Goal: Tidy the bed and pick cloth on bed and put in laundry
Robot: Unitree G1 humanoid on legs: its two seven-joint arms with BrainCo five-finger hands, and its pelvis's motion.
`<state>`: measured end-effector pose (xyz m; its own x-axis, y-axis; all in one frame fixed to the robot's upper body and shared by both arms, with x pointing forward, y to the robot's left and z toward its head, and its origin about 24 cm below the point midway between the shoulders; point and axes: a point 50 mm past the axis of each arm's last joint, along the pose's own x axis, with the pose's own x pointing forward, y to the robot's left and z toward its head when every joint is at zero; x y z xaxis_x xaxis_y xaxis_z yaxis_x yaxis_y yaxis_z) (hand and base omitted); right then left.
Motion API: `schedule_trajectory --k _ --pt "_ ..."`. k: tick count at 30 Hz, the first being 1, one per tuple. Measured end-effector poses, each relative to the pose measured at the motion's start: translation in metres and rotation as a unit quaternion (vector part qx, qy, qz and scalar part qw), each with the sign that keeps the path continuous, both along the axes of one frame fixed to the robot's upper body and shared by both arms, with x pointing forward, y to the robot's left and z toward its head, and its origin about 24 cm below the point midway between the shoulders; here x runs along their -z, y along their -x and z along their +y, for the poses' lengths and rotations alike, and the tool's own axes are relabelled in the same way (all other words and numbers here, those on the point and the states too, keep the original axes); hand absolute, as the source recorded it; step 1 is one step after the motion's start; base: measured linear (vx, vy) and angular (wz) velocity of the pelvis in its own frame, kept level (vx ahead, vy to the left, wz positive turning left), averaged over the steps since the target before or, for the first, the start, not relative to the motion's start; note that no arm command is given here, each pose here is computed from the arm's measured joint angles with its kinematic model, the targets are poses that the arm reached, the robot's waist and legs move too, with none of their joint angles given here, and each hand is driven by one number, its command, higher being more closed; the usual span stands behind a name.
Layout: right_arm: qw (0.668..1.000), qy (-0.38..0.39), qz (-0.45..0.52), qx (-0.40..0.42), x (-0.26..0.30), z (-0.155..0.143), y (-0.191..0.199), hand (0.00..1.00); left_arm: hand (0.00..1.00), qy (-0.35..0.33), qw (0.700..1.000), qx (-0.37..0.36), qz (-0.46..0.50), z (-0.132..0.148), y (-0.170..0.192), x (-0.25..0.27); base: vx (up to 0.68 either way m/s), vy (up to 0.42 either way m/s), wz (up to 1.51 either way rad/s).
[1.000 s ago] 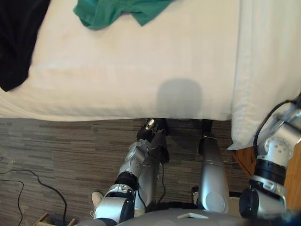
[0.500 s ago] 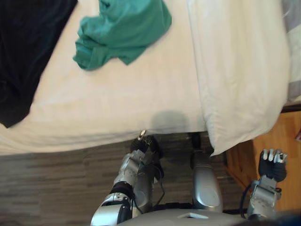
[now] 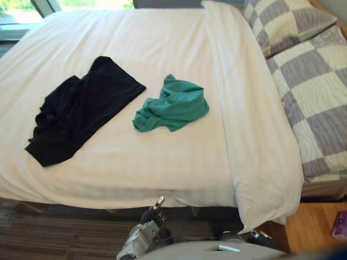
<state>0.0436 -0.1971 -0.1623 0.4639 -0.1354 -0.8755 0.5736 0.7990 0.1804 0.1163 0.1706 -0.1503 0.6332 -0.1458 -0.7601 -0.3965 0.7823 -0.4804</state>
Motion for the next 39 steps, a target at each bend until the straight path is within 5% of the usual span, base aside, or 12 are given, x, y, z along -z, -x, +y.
schedule_trajectory --k 8,17,24,27,32,39 --pt "0.996 -0.045 0.070 -0.034 0.007 -0.005 -0.002 0.00 0.00 -0.079 0.988 0.040 0.128 0.016 0.027 0.013 -0.01 0.005 -0.03" --pt "0.995 -0.052 0.071 0.037 0.007 -0.009 -0.003 0.00 0.00 -0.184 0.967 -0.021 0.172 0.050 0.040 0.011 -0.01 0.042 0.12" --pt "0.997 0.039 0.065 0.021 -0.008 -0.067 -0.003 0.00 0.00 -0.214 0.962 -0.087 0.145 0.066 0.065 0.008 -0.09 0.161 -0.21" --pt "0.992 0.085 0.088 -0.015 -0.013 -0.087 0.012 0.00 0.00 -0.196 0.970 -0.065 0.125 0.056 0.068 0.009 0.03 0.649 -0.09" --pt "0.990 0.030 0.063 -0.120 0.006 -0.011 0.002 0.00 0.00 -0.227 0.970 0.026 0.084 0.065 0.035 0.001 0.01 0.684 -0.12" --pt "0.958 0.044 0.010 -0.284 -0.002 -0.002 -0.027 0.00 0.00 -0.199 0.957 0.209 0.020 0.015 -0.010 -0.002 0.06 0.306 0.22"
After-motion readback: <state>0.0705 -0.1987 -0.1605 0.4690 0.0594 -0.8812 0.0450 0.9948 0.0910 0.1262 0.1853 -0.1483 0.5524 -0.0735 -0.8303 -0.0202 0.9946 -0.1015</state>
